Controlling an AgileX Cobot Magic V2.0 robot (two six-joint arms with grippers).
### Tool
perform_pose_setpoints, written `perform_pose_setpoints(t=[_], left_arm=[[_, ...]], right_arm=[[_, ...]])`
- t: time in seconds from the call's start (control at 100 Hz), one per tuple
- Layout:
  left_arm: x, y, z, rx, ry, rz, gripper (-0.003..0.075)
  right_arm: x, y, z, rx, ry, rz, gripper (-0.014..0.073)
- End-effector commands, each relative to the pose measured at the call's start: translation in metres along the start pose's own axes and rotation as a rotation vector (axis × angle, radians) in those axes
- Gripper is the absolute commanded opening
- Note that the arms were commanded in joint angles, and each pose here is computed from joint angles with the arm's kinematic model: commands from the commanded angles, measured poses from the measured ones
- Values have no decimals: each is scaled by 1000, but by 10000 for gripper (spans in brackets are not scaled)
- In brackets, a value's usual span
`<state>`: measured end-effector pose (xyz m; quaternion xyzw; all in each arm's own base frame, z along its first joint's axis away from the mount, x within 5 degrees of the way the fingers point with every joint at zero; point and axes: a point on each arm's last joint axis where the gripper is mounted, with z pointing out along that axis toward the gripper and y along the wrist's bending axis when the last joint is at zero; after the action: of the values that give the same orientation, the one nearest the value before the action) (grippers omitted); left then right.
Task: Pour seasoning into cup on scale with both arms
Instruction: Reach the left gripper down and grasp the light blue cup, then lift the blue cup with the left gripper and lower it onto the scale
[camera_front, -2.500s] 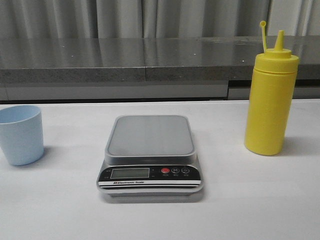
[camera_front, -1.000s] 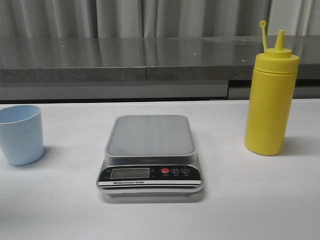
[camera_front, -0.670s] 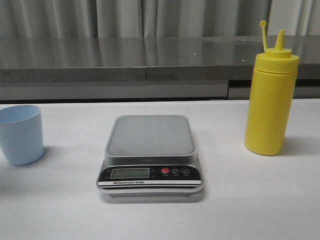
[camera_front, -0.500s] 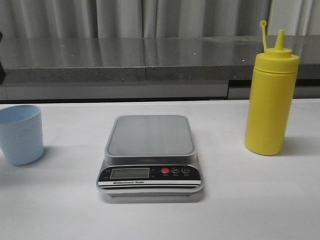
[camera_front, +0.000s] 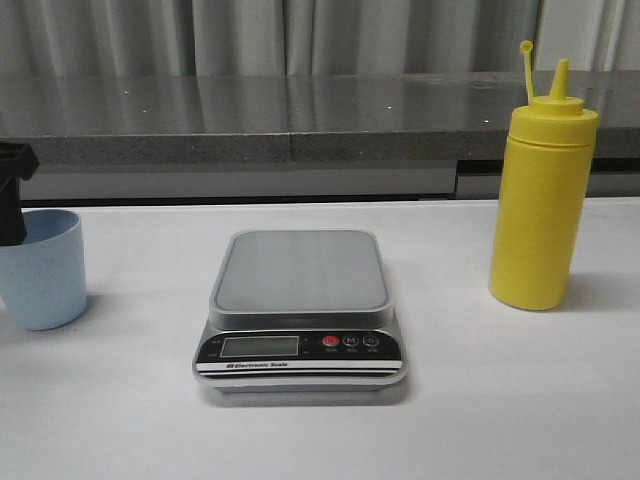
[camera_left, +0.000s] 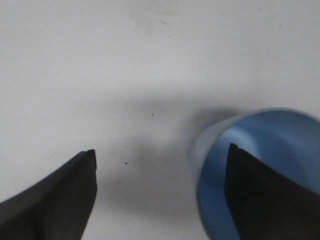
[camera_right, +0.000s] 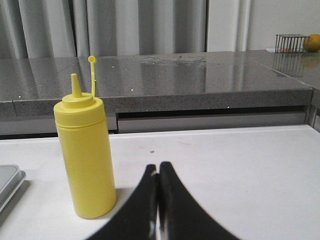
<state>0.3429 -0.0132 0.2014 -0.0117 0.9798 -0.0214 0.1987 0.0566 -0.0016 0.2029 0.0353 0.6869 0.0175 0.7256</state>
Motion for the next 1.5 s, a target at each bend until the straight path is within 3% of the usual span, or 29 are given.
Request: perform_pose_setpoints(t=[0.0, 0.12, 0.43, 0.62, 0.79, 1.12, 1.32, 1.49], left_arm=[[-13, 0, -10, 6, -80, -17, 445], [-12, 0, -3, 5, -66, -17, 363], [-14, 0, -3, 8, -82, -20, -22], [-18, -3, -8, 13, -92, -15, -20], [-35, -23, -34, 42, -145, 41, -20], [-67, -102, -92, 161, -292, 216, -20], [-59, -155, -111, 251, -356, 329, -20], [-46, -188, -100, 288, -339, 432, -20]], right_arm=[[-14, 1, -3, -9, -113, -13, -68], [-14, 1, -3, -9, -113, -13, -68], [-14, 1, -3, -9, -113, -13, -68], [-14, 1, -3, -9, -113, -13, -68], [-14, 1, -3, -9, -113, -13, -68], [-14, 1, -3, -9, -113, -13, -68], [-14, 1, -3, -9, -113, -13, -68], [-14, 1, -3, -9, -113, -13, -68]])
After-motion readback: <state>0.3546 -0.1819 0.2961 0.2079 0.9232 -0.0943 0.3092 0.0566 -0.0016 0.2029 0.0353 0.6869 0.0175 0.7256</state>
